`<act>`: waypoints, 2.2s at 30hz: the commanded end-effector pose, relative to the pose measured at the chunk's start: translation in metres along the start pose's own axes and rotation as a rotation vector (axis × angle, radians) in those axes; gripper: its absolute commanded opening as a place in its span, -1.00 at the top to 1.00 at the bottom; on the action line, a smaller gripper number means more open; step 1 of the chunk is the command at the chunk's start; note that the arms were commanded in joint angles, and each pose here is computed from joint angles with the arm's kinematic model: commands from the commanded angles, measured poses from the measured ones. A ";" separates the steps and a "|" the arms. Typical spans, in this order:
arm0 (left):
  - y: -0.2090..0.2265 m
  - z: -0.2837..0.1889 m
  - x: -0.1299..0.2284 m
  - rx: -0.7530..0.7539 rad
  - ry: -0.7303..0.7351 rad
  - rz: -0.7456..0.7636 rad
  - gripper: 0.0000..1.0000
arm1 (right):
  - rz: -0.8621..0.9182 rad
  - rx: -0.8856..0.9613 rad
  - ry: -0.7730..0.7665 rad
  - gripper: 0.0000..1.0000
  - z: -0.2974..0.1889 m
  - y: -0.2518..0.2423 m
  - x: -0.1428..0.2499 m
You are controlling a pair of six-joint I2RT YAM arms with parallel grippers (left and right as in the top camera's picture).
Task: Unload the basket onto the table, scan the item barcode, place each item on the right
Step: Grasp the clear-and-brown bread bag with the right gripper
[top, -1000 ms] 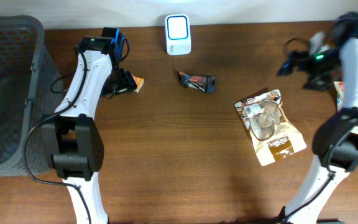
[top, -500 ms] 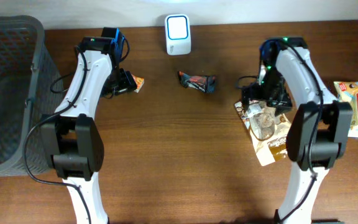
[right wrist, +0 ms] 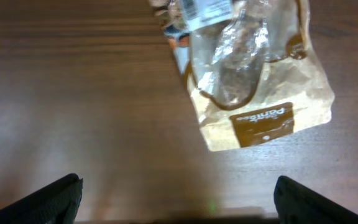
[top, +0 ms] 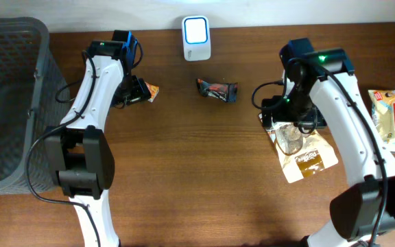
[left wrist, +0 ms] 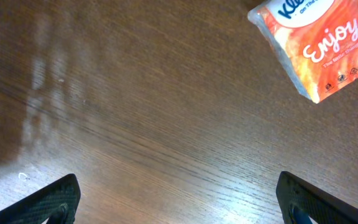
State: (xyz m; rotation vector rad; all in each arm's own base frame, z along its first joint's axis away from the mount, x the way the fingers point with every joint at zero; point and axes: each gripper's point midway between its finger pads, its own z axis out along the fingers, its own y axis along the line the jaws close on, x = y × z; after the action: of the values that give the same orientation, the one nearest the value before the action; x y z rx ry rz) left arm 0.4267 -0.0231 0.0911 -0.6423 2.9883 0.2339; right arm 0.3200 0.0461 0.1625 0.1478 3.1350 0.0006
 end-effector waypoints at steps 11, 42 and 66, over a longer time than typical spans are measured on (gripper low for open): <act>0.000 -0.002 -0.001 0.000 -0.007 -0.010 -0.98 | 0.220 -0.270 -0.202 -0.98 0.062 -0.092 -0.057; 0.000 -0.002 -0.001 0.000 -0.007 -0.010 -0.98 | 0.370 -0.198 -0.143 -0.48 0.140 -0.105 -0.023; 0.000 -0.002 -0.001 0.000 -0.007 -0.010 -0.98 | 0.342 -0.190 -0.091 0.92 0.079 -0.097 -0.037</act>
State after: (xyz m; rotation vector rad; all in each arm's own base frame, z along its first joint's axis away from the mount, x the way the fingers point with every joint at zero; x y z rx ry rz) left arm 0.4269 -0.0231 0.0911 -0.6422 2.9876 0.2335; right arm 0.3240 -0.0411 0.0402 0.7401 3.0199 0.4503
